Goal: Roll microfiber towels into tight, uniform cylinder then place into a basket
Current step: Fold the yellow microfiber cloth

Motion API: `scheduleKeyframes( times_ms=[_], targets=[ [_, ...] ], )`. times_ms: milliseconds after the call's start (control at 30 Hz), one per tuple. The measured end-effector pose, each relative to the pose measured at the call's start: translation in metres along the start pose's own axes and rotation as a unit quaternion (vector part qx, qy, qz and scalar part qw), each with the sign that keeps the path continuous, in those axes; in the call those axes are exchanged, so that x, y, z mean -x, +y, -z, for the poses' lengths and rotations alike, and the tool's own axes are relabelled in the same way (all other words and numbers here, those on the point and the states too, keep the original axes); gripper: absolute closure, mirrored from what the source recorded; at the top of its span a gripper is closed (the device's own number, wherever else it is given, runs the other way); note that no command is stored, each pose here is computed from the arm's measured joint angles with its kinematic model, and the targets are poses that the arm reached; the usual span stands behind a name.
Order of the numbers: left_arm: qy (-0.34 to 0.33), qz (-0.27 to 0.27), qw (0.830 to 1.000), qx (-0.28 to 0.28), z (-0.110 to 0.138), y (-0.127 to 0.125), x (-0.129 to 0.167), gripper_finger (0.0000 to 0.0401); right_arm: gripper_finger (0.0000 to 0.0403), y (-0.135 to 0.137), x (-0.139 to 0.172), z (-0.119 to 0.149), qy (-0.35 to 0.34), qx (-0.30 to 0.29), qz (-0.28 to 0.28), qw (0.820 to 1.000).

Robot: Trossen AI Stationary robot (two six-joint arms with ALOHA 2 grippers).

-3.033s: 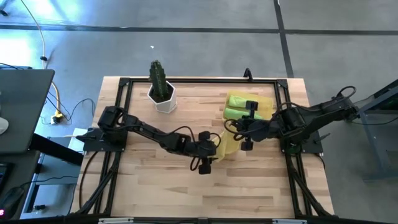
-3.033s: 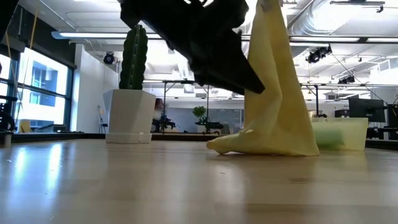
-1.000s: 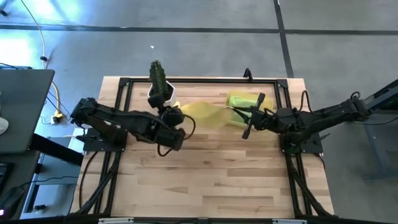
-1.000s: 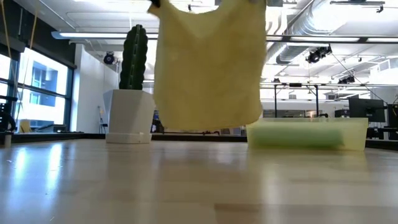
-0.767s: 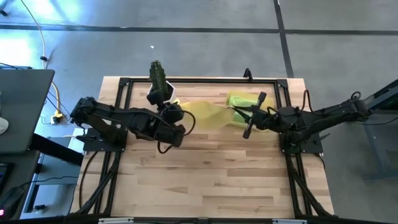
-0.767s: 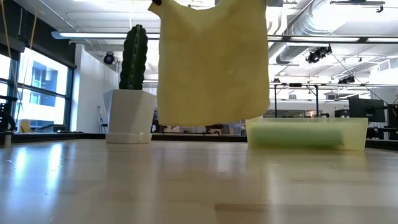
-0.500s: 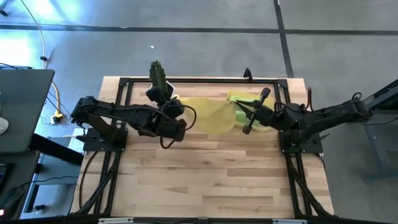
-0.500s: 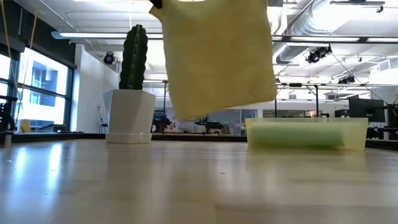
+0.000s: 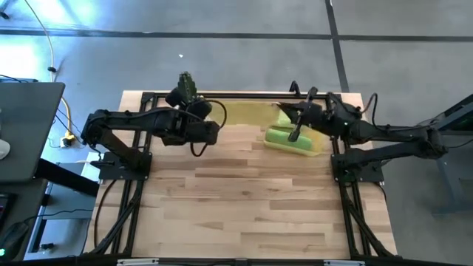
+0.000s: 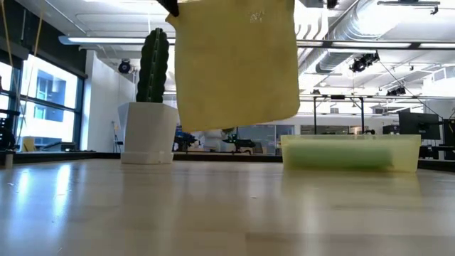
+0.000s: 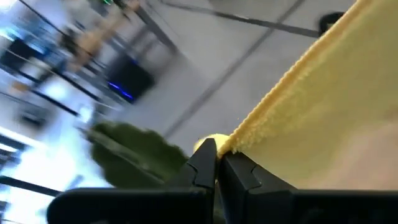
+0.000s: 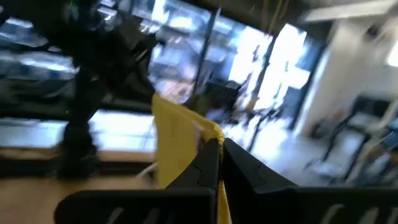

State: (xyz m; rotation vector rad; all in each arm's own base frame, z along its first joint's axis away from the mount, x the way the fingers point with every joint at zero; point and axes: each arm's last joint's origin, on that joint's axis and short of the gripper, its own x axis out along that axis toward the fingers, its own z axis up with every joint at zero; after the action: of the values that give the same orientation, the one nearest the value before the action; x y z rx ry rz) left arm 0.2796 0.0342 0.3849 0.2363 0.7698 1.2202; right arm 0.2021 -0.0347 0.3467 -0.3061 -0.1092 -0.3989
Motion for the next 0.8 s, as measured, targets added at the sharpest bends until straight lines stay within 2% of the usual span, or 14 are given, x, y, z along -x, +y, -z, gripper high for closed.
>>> scheduleKeyframes(
  times_ms=[100,167,300,533,667,800],
  targets=[
    [0.041,0.074,0.996,0.019,0.004,-0.007,0.002,0.0401,0.0403,0.004,0.000,0.012,0.061,-0.048,-0.044,0.996],
    [0.070,0.123,0.990,0.013,0.010,-0.016,0.005,0.0401,0.0403,0.010,0.002,0.023,0.115,-0.079,-0.084,0.987],
    [0.110,0.157,0.981,-0.012,0.030,-0.053,0.009,0.0401,0.0403,0.035,0.010,0.054,0.197,-0.123,-0.145,0.962],
    [0.173,0.210,0.959,-0.076,0.074,-0.130,0.017,0.0401,0.0403,0.082,0.044,0.113,0.243,-0.227,-0.201,0.921],
    [0.197,0.249,0.944,-0.090,0.087,-0.159,0.025,0.0401,0.0403,0.100,0.062,0.124,0.253,-0.275,-0.225,0.900],
    [0.242,0.299,0.918,-0.095,0.097,-0.177,0.032,0.0401,0.0403,0.118,0.074,0.123,0.267,-0.292,-0.240,0.887]
  ],
)
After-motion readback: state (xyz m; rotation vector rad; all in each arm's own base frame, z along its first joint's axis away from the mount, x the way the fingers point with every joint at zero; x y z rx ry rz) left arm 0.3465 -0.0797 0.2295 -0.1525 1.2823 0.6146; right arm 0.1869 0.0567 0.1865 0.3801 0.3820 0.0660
